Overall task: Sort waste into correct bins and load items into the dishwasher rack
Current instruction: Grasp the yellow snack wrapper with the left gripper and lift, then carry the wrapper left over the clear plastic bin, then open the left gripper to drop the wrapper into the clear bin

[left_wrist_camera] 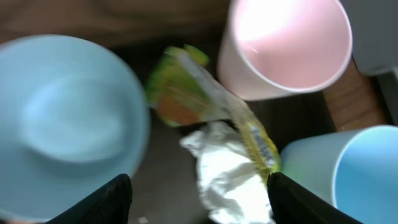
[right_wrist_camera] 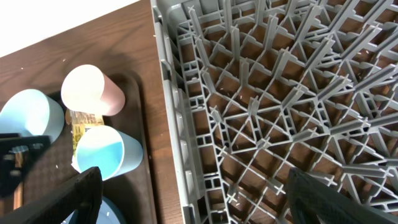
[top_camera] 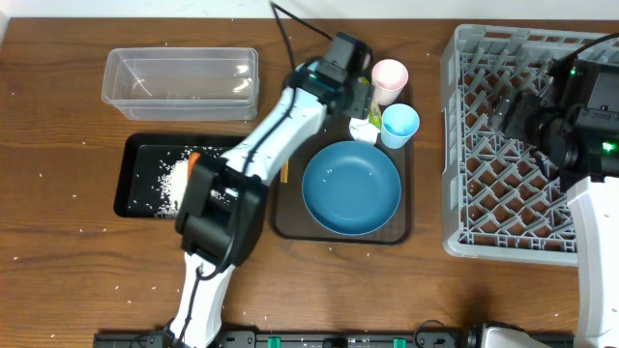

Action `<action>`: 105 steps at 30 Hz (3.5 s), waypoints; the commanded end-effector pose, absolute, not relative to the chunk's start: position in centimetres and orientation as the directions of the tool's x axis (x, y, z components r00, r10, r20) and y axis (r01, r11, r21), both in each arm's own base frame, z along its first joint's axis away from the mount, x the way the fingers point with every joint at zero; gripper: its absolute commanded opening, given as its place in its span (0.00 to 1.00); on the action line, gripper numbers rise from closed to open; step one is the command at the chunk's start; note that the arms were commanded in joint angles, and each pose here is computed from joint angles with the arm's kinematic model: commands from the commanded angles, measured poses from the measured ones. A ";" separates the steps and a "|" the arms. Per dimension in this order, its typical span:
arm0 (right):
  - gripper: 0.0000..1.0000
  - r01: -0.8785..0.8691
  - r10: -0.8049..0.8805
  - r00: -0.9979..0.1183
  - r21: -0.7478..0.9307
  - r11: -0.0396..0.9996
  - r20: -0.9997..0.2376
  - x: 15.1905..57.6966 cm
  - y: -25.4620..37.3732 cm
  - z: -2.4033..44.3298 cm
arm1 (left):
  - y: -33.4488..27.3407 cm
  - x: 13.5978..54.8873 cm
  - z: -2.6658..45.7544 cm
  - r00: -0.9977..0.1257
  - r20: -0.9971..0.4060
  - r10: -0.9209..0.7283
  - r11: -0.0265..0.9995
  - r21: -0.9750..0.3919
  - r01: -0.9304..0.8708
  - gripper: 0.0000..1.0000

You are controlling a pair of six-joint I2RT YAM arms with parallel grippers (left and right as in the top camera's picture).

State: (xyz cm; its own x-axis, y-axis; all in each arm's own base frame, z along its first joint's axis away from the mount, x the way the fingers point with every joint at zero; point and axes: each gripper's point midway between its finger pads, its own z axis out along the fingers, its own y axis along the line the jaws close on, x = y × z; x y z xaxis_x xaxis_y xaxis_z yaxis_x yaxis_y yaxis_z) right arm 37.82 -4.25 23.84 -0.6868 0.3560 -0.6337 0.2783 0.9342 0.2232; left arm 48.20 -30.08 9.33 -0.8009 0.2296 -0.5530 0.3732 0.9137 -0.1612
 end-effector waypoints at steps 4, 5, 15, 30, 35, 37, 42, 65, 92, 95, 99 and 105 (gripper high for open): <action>0.87 0.273 0.352 -0.694 0.223 0.936 -0.628 37.7 -4.1 23.8 | -32.8 47.6 8.3 -0.787 -0.561 0.256 0.898 -0.162 0.408 0.71; 0.87 0.274 0.352 -0.695 0.222 0.936 -0.627 37.7 -4.1 23.7 | -32.9 47.6 7.9 -0.791 -0.557 0.254 0.899 -0.165 0.405 0.71; 0.87 0.282 0.352 -0.694 0.213 0.935 -0.628 37.7 -4.3 23.7 | -33.6 48.2 6.0 -0.791 -0.562 0.242 0.900 -0.175 0.399 0.71; 0.87 0.288 0.352 -0.693 0.206 0.935 -0.629 37.6 -4.4 23.7 | -33.9 48.7 1.6 -0.806 -0.535 0.253 0.903 -0.168 0.395 0.71; 0.87 0.289 0.352 -0.693 0.205 0.935 -0.629 37.6 -4.5 23.7 | -33.7 48.4 0.4 -0.815 -0.517 0.262 0.905 -0.162 0.394 0.70; 0.87 0.291 0.352 -0.693 0.203 0.935 -0.629 37.6 -4.5 23.7 | -33.7 48.4 0.4 -0.815 -0.517 0.262 0.905 -0.161 0.393 0.66; 0.87 0.291 0.352 -0.693 0.202 0.935 -0.630 37.6 -4.5 23.7 | -33.6 48.3 0.3 -0.818 -0.512 0.264 0.906 -0.160 0.393 0.28; 0.88 0.288 0.345 -0.694 0.196 0.937 -0.632 37.6 -4.6 23.7 | -27.8 47.6 11.2 -0.831 -0.520 0.195 0.933 -0.162 0.321 0.06; 0.88 0.287 0.346 -0.692 0.198 0.937 -0.634 37.7 -4.6 23.7 | -3.4 57.3 16.7 -0.714 -0.699 0.046 0.996 0.089 -0.023 0.06; 0.88 0.285 0.346 -0.692 0.200 0.937 -0.633 37.7 -4.5 23.7 | -1.9 57.6 16.8 -0.707 -0.705 0.049 0.994 0.103 -0.034 0.06; 0.88 0.283 0.346 -0.693 0.203 0.937 -0.632 37.7 -4.4 23.7 | -0.4 57.4 16.5 -0.717 -0.696 0.031 0.993 0.105 -0.059 0.06; 0.88 0.280 0.346 -0.694 0.205 0.938 -0.631 37.7 -4.4 23.7 | 0.3 56.8 15.0 -0.738 -0.674 0.024 0.992 0.109 -0.068 0.06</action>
